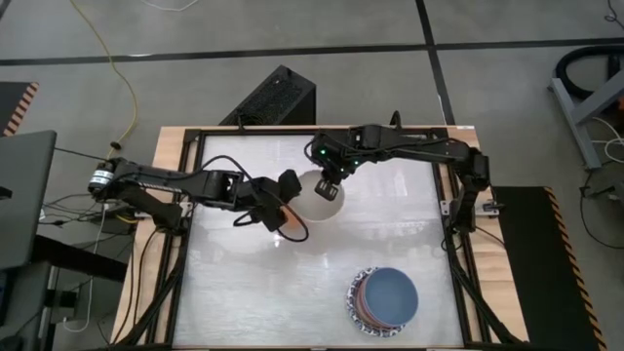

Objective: Nest bowls inside each other
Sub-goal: Stack the white bowl on top of the other blue bowl

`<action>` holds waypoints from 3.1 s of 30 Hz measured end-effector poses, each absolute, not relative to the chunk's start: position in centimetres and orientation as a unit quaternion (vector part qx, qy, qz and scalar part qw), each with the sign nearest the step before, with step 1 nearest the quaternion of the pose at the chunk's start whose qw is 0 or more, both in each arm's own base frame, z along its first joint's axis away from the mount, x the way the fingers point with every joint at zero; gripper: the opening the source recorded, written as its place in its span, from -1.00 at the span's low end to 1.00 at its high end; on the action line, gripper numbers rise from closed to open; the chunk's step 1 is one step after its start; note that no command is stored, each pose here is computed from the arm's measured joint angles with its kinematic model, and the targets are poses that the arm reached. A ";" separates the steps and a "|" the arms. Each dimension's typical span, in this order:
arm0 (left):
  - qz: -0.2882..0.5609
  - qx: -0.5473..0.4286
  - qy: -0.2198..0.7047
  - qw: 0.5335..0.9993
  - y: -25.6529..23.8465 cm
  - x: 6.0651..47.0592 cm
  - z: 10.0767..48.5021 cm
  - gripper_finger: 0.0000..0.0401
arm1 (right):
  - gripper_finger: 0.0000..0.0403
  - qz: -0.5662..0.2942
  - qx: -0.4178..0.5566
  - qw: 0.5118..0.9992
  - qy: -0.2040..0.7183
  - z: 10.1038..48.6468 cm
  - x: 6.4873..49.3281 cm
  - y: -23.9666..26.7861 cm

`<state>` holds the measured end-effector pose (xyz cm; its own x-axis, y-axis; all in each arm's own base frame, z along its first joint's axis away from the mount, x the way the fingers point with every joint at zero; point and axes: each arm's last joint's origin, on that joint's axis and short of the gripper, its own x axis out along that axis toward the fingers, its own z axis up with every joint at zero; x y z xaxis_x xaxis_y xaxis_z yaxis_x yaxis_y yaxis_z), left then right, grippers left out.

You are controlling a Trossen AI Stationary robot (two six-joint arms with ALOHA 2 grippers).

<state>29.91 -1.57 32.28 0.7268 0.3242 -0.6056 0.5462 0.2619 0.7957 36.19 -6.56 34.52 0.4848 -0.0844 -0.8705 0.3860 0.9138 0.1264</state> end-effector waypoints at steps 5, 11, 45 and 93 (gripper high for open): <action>-0.063 0.605 0.362 0.706 -2.0 29.8 32.4 -0.03 | -0.93 -0.141 0.153 0.849 0.486 34.6 36.2 -6.8; -0.046 0.583 0.348 0.733 -2.1 29.3 33.2 0.00 | -0.93 -0.143 0.144 0.848 0.489 34.6 35.9 -7.8; 0.203 0.230 0.176 0.935 0.9 17.9 42.1 0.01 | -0.93 -0.271 0.160 0.837 0.448 43.7 18.4 -13.9; 0.212 0.155 0.174 0.949 0.8 17.8 41.8 0.01 | -0.93 -0.259 0.395 0.770 0.430 36.3 6.8 -1.4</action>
<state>17.81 0.85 41.78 0.8494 0.4570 -0.2639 -0.3497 0.8619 0.3672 6.84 -1.41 36.30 0.4962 -0.0596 -0.8662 0.7384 0.5537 0.3849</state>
